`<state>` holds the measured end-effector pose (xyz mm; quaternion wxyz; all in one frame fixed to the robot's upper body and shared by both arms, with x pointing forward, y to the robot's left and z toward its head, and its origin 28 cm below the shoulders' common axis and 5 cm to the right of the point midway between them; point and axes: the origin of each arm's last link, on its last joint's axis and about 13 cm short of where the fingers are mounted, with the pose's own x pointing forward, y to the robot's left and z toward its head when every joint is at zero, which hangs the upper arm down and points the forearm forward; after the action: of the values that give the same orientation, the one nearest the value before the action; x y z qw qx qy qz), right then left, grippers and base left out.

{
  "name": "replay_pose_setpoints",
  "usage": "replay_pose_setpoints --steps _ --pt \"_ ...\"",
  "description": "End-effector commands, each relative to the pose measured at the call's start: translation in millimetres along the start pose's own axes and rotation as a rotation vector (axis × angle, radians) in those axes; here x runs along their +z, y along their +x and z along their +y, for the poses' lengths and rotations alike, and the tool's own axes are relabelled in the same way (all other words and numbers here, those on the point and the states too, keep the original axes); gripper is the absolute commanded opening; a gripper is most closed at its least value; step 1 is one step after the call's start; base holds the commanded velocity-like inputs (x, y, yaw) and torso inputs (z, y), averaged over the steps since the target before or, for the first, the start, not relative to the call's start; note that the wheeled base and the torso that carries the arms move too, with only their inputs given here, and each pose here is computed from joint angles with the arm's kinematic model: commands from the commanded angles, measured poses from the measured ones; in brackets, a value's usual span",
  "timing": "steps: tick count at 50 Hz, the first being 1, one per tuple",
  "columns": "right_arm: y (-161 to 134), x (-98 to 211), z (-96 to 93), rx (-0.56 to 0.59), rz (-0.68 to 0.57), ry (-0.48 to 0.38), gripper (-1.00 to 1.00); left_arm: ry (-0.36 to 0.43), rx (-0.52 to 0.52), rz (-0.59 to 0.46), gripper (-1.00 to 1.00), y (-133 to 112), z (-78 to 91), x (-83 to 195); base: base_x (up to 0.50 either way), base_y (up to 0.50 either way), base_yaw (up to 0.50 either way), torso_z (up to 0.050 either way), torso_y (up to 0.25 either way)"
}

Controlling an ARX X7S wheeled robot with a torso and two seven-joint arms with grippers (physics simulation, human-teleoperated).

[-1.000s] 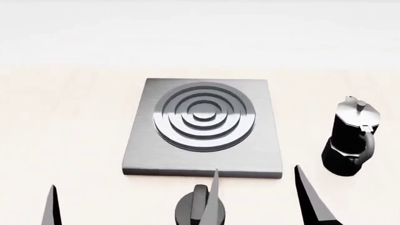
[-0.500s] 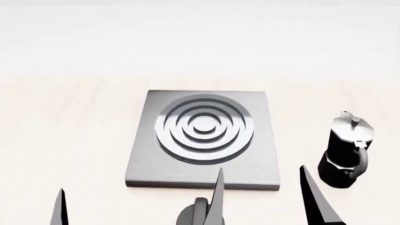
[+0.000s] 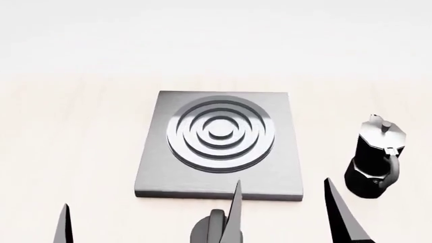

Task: Put the moka pot on the stove.

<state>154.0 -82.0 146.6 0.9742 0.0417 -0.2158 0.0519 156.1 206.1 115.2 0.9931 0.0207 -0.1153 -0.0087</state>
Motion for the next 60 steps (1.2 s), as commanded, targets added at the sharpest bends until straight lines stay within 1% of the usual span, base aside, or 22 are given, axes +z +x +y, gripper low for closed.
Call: replay_pose_setpoints --steps 1,28,31,33,34,35,36,38,40,44,45,46,47,48,49,51,52,53,54,58,59,60 --pt "2 0 -2.4 -0.009 -0.019 -0.011 1.00 -0.011 0.015 -0.029 1.00 2 3.2 1 0.00 0.00 0.00 0.037 -0.215" --pt "1 4 -4.5 -0.016 -0.031 -0.013 1.00 -0.007 0.009 -0.031 1.00 1 2.5 1 0.00 0.00 0.00 0.037 -0.216" --pt "1 4 -5.9 -0.011 -0.028 -0.006 1.00 -0.009 0.012 -0.038 1.00 2 2.8 0 0.00 0.00 0.00 0.037 -0.217" --pt "1 3 -9.1 -0.021 -0.024 -0.013 1.00 -0.030 0.004 -0.055 1.00 2 2.7 -1 0.00 0.00 0.00 0.000 0.000" --pt "0 4 -13.1 -0.011 -0.023 -0.015 1.00 -0.022 0.009 -0.045 1.00 4 2.4 -4 0.00 0.00 0.00 0.000 0.000" --pt "0 6 -14.0 0.033 -0.039 0.003 1.00 -0.024 0.007 -0.045 1.00 4 2.3 -4 0.00 0.00 0.00 0.000 0.000" --pt "-3 7 -18.2 0.074 -0.038 -0.016 1.00 -0.027 0.002 -0.040 1.00 4 1.5 -5 0.00 0.00 0.00 0.000 0.000" --pt "-5 9 -23.0 0.109 -0.029 -0.034 1.00 -0.026 0.000 -0.038 1.00 4 1.0 -6 0.00 0.00 0.00 0.000 0.000" --pt "-6 10 -29.9 0.099 -0.004 -0.060 1.00 -0.025 -0.001 -0.035 1.00 4 0.6 -6 0.00 0.00 0.00 0.000 0.000" --pt "-13 15 -45.3 0.099 0.029 -0.066 1.00 -0.027 -0.003 -0.029 1.00 4 -0.1 -8 0.00 0.00 0.00 0.000 0.000" --pt "-15 19 -51.2 0.094 -0.001 -0.051 1.00 -0.025 -0.005 -0.027 1.00 4 -0.9 -9 0.00 0.00 0.00 0.000 0.000" --pt "-16 19 -54.1 0.106 0.025 -0.031 1.00 -0.027 -0.006 -0.026 1.00 4 -1.1 -9 0.00 0.00 0.00 0.000 0.000" --pt "-18 19 -56.0 0.120 0.062 -0.039 1.00 -0.028 -0.008 -0.025 1.00 4 -1.2 -9 0.00 0.00 0.00 0.000 0.000" --pt "-20 19 -58.7 0.113 0.086 -0.065 1.00 -0.027 -0.008 -0.026 1.00 4 -1.4 -9 0.00 0.00 0.00 0.000 0.000" --pt "-25 22 -65.2 0.102 0.077 -0.047 1.00 -0.030 -0.011 -0.023 1.00 4 -1.7 -9 0.00 0.00 0.00 0.000 0.000" --pt "-29 25 -70.5 0.093 0.065 -0.013 1.00 -0.029 -0.017 -0.023 1.00 4 -2.2 -10 0.00 0.00 0.00 0.000 0.000" --pt "-31 27 -75.0 0.063 0.085 -0.038 1.00 -0.032 -0.019 -0.020 1.00 3 -2.7 -10 0.00 0.00 0.00 0.000 0.000" --pt "-32 28 -76.8 0.069 0.096 -0.052 1.00 -0.032 -0.020 -0.020 1.00 3 -2.9 -11 0.00 0.00 0.00 0.000 0.000" --pt "-34 29 -82.9 0.030 0.104 -0.063 1.00 -0.031 -0.023 -0.020 1.00 3 -3.3 -11 0.00 0.00 0.00 0.000 0.000" --pt "-38 37 -96.1 0.002 0.107 -0.046 1.00 -0.028 -0.024 -0.017 1.00 3 -3.8 -11 0.00 0.00 0.00 0.000 0.000" --pt "-38 37 -97.4 0.000 0.110 -0.053 1.00 -0.028 -0.024 -0.017 1.00 3 -3.8 -11 0.00 0.00 0.00 0.000 0.000" --pt "-39 38 -101.0 -0.038 0.117 -0.106 1.00 -0.027 -0.025 -0.017 1.00 3 -3.9 -11 0.00 0.00 0.00 0.000 0.000"
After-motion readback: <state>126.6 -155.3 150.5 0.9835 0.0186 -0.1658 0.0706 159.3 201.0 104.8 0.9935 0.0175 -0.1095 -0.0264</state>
